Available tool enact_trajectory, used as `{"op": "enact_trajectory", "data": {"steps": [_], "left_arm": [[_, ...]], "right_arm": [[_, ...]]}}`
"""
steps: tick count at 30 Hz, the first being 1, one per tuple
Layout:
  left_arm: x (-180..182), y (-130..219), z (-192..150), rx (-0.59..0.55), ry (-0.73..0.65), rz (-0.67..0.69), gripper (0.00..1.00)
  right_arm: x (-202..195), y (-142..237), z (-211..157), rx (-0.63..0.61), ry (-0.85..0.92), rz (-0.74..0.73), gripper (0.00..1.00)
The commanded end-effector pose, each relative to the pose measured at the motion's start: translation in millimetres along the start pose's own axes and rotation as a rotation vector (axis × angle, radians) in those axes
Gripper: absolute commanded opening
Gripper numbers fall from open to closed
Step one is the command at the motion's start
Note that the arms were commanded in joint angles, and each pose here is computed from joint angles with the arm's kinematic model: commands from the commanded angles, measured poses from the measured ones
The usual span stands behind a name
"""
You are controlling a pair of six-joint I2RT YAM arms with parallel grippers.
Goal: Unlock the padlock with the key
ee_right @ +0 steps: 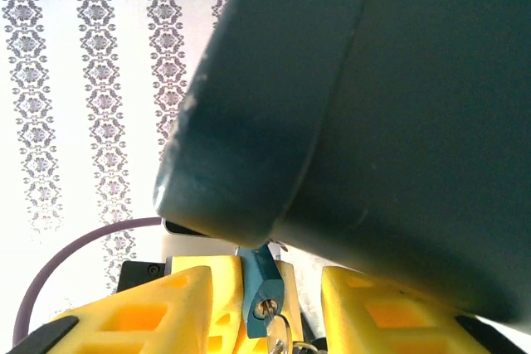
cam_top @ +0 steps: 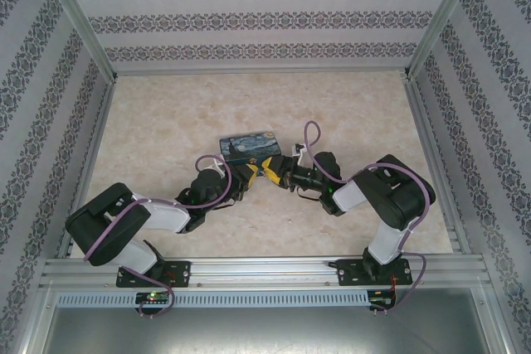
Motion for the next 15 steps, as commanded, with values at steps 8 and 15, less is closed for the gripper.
{"op": "enact_trajectory", "data": {"steps": [8, 15], "left_arm": [[-11.6, 4.6, -20.8, 0.106, -0.049, -0.042, 0.0], [-11.2, 4.4, -20.8, 0.106, -0.05, -0.041, 0.0]], "right_arm": [[11.0, 6.8, 5.7, -0.076, 0.055, 0.041, 0.32], [9.8, 1.2, -0.1, -0.059, 0.045, 0.05, 0.23]]}}
Point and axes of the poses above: each hand's point on the last joint's axis, 136 mm out from that joint toward the fingers, its own y axis back along the fingers, its own x axis along the line the jaws close on, z = x × y, the point moved 6 cm from there along y, back along the fingers, and after that the axes turned 9 degrees about y, right-handed, at the moved point
